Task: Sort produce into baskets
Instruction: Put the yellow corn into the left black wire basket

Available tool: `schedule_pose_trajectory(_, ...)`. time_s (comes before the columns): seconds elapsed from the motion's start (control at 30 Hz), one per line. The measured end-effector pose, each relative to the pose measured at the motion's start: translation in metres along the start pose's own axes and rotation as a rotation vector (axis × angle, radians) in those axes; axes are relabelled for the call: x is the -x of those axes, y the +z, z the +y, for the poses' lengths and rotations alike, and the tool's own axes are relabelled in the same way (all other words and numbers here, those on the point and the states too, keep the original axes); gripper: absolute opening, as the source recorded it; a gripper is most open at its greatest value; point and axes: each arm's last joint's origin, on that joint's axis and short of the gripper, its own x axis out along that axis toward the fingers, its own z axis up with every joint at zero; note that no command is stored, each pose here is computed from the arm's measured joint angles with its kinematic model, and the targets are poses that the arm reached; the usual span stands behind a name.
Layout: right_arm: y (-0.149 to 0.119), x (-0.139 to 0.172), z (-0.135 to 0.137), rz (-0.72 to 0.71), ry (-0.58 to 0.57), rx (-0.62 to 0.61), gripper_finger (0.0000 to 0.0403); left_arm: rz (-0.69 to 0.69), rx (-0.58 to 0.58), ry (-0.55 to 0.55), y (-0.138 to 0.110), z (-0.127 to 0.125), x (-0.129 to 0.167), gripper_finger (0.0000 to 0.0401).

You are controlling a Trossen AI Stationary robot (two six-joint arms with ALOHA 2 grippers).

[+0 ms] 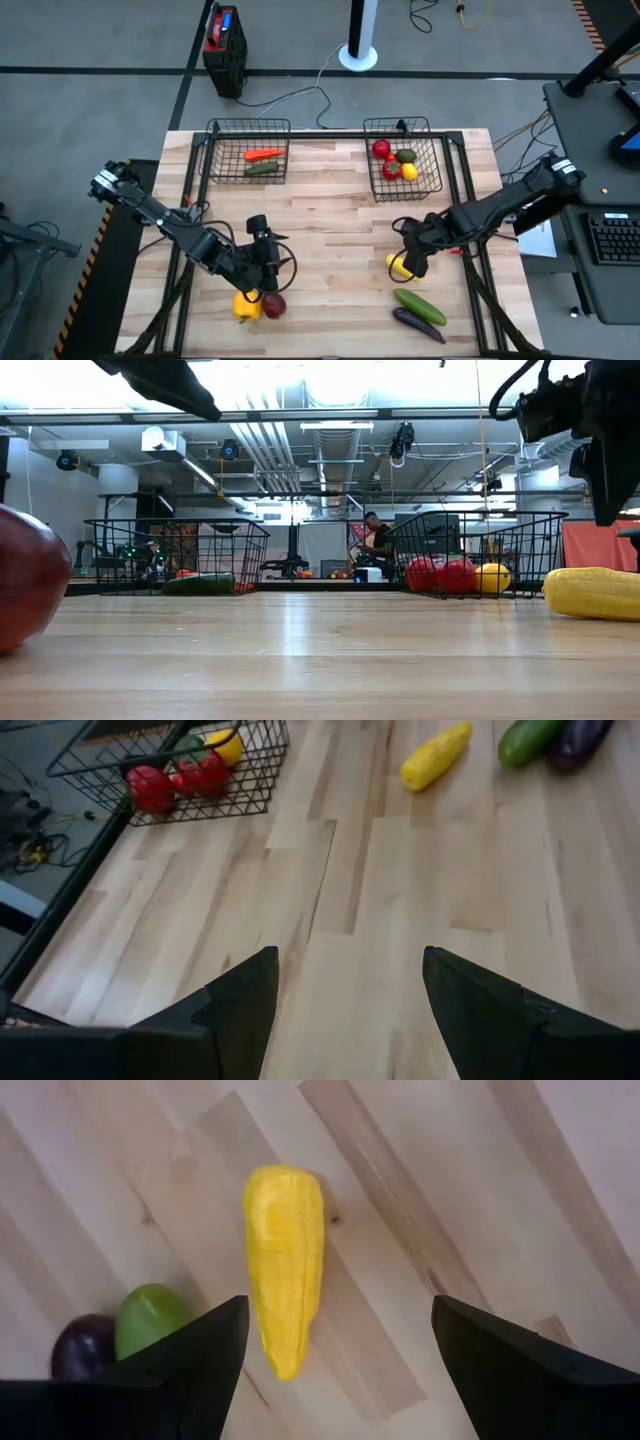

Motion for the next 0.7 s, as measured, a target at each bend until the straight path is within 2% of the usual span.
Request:
schedule_pose_trajectory(0.27, 0.002, -0.038, 0.021, 0.128, -0.124, 0.080, 0.0304, -0.025, 0.006, 0.041, 0.001, 0.001, 0.000, 0.0231)
schedule_pose_trajectory(0.5, 0.006, -0.054, 0.042, 0.166, -0.159, 0.158, 0.0304, -0.031, 0.013, 0.038, 0.002, 0.001, 0.000, 0.0231)
schedule_pose_trajectory(0.7, 0.008, -0.064, 0.045, 0.175, -0.185, 0.162, 0.0304, -0.031, 0.013, 0.038, 0.002, 0.001, 0.000, 0.0231)
